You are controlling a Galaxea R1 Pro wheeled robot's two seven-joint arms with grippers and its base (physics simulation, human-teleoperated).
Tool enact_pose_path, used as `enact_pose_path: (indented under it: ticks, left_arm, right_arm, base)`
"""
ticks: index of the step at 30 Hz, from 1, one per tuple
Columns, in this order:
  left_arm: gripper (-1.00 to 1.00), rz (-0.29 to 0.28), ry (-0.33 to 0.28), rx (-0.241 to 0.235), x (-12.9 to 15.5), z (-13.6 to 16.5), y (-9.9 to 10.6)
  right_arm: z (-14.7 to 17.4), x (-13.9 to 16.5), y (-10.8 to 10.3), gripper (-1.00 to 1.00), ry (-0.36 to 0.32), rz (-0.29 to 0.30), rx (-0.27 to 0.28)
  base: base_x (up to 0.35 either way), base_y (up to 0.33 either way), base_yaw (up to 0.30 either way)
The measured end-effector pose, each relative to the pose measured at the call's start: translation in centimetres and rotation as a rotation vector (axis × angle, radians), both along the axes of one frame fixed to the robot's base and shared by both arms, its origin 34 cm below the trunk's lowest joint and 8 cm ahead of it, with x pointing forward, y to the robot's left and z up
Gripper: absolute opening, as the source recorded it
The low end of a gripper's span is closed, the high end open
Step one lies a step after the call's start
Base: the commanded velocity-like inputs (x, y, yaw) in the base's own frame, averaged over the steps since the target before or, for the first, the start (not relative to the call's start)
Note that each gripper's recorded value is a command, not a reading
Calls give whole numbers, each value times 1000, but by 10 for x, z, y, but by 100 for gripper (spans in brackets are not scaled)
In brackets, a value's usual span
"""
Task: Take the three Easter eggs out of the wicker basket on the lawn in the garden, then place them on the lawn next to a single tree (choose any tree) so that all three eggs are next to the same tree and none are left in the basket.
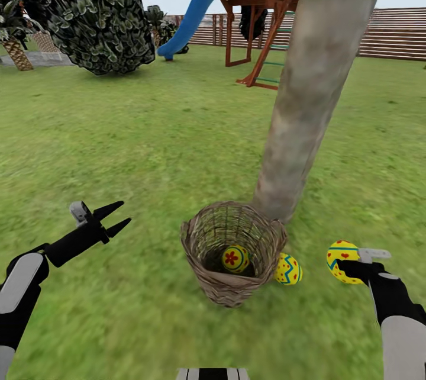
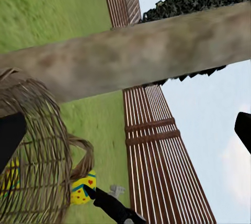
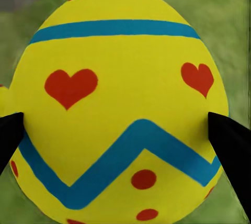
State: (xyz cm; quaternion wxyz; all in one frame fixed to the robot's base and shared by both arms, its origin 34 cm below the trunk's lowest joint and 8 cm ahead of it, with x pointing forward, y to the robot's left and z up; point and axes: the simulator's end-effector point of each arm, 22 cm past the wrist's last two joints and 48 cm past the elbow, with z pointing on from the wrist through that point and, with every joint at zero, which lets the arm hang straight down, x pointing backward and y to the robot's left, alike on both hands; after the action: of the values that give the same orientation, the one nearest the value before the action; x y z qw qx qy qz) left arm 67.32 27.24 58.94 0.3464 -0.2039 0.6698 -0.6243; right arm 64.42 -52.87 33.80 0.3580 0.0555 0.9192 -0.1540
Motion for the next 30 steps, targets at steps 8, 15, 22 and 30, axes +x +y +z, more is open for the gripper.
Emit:
enact_pose_path:
  ticks: [8,15,22,30]
  left_arm:
    - [100,-1,-2,1,0,1,0]
    - [100,-1,-2,1,0,1,0]
    - [100,5,20,6,-4,-9,5]
    - [100,5,23,6,-5,-10,5]
  right_arm:
    - [0,0,0,-100,0,0,-1]
    - [0,0,0,-100,0,0,-1]
    - [-17,41,118,-100,-14,175,-217]
    - [-19,43,135,-100,-17,198,-205]
  base:
    - [0,-336,55]
    - [0,-336,71]
    - [34,-172,283]
    - [35,-5,251]
